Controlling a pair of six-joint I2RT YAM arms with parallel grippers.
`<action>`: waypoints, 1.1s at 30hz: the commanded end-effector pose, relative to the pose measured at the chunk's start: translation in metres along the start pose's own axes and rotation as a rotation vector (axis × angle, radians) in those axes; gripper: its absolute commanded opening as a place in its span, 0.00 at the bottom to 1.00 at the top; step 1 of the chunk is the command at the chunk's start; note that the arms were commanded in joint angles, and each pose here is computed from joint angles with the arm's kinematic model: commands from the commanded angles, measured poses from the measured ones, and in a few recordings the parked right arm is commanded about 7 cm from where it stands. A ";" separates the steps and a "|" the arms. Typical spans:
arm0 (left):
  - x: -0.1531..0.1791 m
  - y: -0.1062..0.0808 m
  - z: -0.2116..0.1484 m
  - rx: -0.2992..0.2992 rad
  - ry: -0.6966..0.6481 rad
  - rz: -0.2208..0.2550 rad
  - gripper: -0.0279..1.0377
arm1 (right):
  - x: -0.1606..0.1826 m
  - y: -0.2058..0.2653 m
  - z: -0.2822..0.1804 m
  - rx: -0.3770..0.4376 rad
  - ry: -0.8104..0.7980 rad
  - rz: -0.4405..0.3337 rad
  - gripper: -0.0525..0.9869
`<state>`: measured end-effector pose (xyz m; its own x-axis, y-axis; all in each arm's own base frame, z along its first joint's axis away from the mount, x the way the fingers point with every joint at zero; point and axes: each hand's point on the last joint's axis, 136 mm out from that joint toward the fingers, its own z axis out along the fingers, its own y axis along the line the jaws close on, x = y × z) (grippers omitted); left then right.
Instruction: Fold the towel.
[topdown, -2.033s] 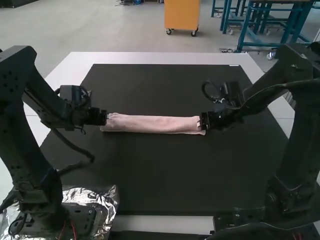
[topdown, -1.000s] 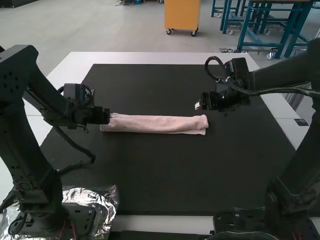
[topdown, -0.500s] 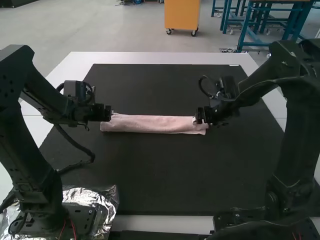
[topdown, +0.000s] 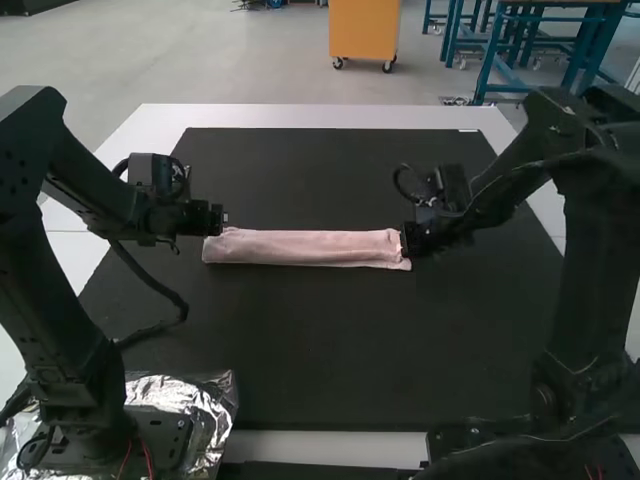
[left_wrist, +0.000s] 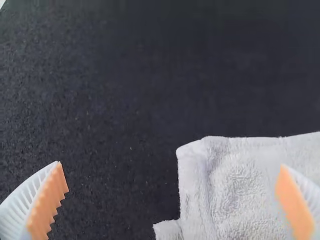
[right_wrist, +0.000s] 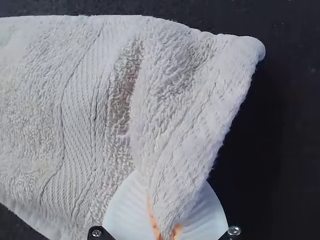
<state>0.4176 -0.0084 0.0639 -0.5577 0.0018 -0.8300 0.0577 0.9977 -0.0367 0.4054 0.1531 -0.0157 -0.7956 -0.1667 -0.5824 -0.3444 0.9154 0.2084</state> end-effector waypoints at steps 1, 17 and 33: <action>-0.023 -0.002 -0.002 0.001 -0.053 0.002 0.94 | -0.009 -0.011 -0.025 -0.016 -0.039 0.044 0.03; -0.037 0.008 -0.003 -0.041 -0.084 0.005 0.94 | -0.065 0.077 -0.051 -0.161 -0.167 -0.039 0.03; -0.016 0.031 -0.006 -0.092 -0.062 -0.016 0.94 | -0.064 0.187 0.002 -0.278 -0.113 -0.187 0.03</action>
<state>0.4245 0.0181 0.0735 -0.5258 -0.0201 -0.8504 -0.0164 0.9998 -0.0134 0.3887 0.3191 0.0502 -0.6720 -0.2706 -0.6893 -0.5999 0.7447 0.2925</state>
